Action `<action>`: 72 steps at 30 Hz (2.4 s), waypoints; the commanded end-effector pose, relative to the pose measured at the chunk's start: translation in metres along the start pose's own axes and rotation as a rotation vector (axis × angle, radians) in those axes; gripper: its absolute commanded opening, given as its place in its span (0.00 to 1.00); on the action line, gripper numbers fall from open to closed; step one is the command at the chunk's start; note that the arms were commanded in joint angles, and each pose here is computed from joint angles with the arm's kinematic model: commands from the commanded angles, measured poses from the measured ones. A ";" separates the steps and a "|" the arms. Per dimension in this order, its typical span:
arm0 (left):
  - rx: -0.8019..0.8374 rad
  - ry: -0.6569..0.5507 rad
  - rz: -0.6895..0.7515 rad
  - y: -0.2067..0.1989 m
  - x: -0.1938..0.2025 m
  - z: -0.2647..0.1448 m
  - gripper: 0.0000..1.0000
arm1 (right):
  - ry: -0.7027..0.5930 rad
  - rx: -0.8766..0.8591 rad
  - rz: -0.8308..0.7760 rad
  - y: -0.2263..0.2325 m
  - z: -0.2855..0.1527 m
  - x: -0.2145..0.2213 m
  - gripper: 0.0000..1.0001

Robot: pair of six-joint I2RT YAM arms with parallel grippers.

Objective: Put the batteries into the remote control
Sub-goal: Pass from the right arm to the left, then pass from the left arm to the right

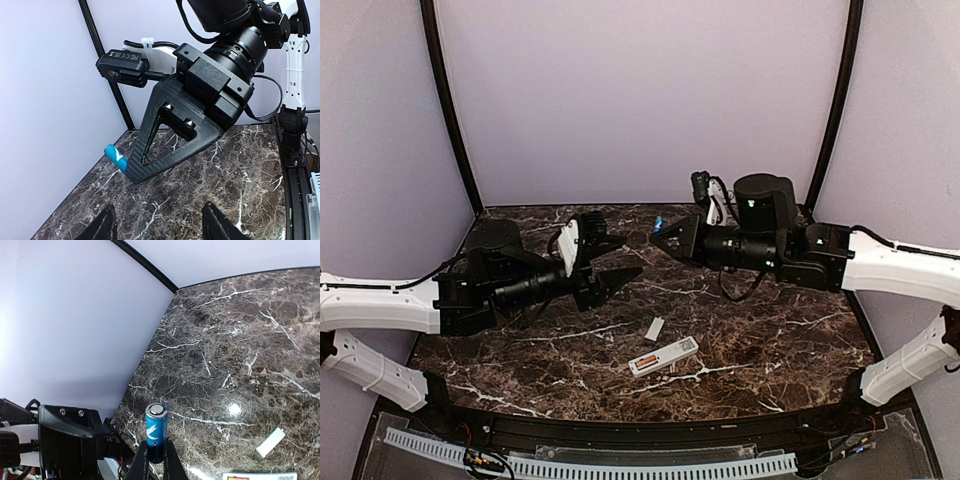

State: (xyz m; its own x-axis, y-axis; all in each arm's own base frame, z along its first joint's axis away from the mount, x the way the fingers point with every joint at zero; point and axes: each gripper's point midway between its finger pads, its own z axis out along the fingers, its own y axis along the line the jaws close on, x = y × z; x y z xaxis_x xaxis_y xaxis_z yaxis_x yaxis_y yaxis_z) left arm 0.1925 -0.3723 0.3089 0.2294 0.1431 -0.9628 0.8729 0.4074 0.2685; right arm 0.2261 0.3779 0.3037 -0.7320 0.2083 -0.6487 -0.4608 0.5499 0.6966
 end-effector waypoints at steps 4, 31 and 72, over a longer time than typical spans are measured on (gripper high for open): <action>0.049 -0.119 -0.163 0.014 -0.044 -0.021 0.59 | 0.044 -0.191 -0.346 0.054 -0.007 0.006 0.00; 0.252 0.098 -0.391 -0.005 -0.034 -0.015 0.23 | 0.068 -0.279 -0.862 0.080 -0.017 0.045 0.00; 0.214 0.056 -0.295 0.003 -0.054 -0.030 0.00 | 0.059 -0.311 -0.827 0.083 0.000 0.033 0.32</action>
State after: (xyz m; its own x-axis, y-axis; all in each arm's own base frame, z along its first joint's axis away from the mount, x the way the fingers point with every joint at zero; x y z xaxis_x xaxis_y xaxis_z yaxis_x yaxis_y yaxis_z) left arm 0.1779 -0.3543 0.3513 -0.0816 0.1057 -0.9910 0.9605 0.2738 -0.0499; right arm 0.1605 0.4238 0.3212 -0.1417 -0.2565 -0.9561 -0.9558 0.2869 0.0647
